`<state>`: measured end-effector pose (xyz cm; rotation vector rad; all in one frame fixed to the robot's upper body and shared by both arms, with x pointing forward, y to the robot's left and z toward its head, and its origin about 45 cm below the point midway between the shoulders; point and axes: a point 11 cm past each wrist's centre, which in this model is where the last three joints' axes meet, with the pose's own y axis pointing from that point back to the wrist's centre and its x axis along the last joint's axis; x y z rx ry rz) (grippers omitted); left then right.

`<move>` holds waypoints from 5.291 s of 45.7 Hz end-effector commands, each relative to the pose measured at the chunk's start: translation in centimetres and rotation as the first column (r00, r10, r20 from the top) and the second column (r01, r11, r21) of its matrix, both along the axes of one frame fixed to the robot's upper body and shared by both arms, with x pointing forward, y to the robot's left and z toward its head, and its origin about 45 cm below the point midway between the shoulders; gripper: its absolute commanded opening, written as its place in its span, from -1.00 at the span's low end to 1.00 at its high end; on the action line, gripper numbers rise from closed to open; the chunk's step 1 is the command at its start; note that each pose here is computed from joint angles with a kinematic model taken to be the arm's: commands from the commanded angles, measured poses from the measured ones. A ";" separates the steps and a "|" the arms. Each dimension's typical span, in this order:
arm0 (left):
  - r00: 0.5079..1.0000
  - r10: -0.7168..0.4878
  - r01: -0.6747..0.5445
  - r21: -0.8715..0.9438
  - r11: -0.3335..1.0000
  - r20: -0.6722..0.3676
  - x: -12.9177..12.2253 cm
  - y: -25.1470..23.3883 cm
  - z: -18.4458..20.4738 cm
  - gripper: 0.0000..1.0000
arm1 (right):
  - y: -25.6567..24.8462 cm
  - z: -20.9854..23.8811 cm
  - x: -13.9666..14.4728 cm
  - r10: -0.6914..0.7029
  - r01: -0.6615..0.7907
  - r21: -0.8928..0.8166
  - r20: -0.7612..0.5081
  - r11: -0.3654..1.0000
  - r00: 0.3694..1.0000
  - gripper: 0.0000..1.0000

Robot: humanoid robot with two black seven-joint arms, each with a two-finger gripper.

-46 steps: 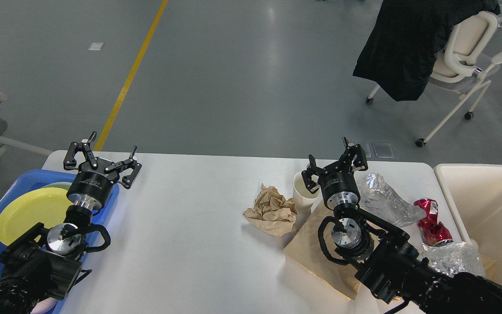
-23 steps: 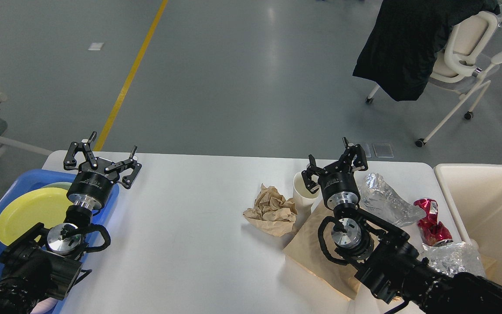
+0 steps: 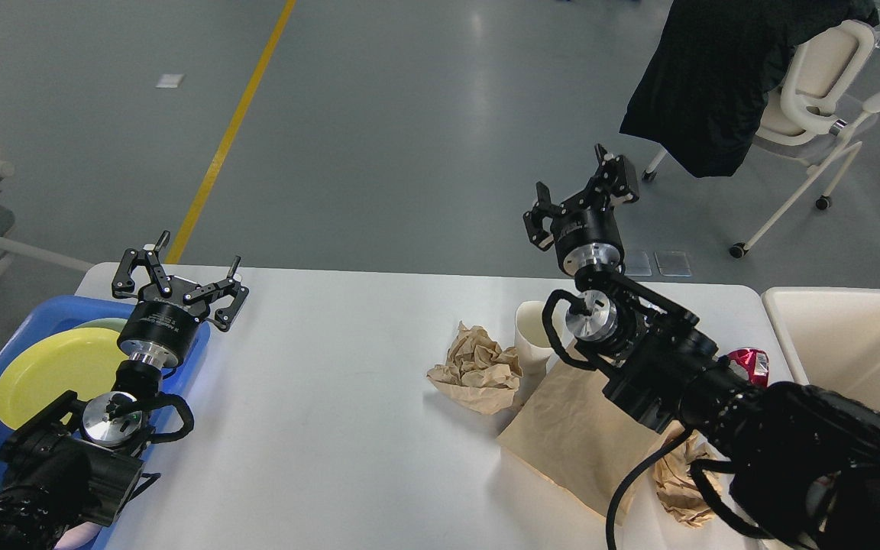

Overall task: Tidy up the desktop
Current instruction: 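Raise the right arm high above the brown paper bag, then lower the right gripper toward the brown paper bag, then grasp the edge of the brown paper bag with the right gripper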

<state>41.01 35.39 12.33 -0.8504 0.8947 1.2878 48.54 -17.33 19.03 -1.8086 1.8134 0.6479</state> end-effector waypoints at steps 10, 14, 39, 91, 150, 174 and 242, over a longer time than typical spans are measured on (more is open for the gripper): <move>1.000 -0.001 0.001 0.001 1.000 0.000 0.0 0.0 0.0 1.00 | -3.7 12.8 5.7 0.072 0.054 -0.464 0.250 0.884 0.966 1.00; 1.000 -0.001 0.001 0.001 1.000 0.000 0.0 0.0 0.0 1.00 | -4.1 14.9 6.2 0.107 0.068 -0.547 0.281 0.834 0.954 1.00; 1.000 -0.003 0.003 0.002 1.000 0.001 0.0 -0.1 0.0 1.00 | -2.7 22.0 5.1 0.467 -0.086 -0.857 0.190 0.508 0.864 1.00; 1.000 -0.003 0.003 0.002 1.000 -0.001 0.0 -0.1 0.0 1.00 | -1.2 23.3 -2.4 0.625 -0.513 -0.817 -0.549 -0.263 0.555 1.00; 1.000 -0.003 0.003 0.002 1.000 -0.001 0.0 -0.1 0.0 1.00 | 0.7 21.6 -4.7 0.686 -0.615 -0.749 -0.583 -0.247 0.434 1.00; 1.000 -0.005 0.005 0.003 1.000 -0.002 0.0 -0.1 -0.1 1.00 | -0.2 15.1 -11.3 0.360 -0.766 -0.320 -0.925 -0.557 0.124 1.00; 1.000 -0.003 0.003 -0.010 1.000 -0.008 -0.6 -0.2 -0.6 1.00 | -4.3 11.6 -13.3 0.237 -0.863 -0.233 -0.962 -0.449 0.136 1.00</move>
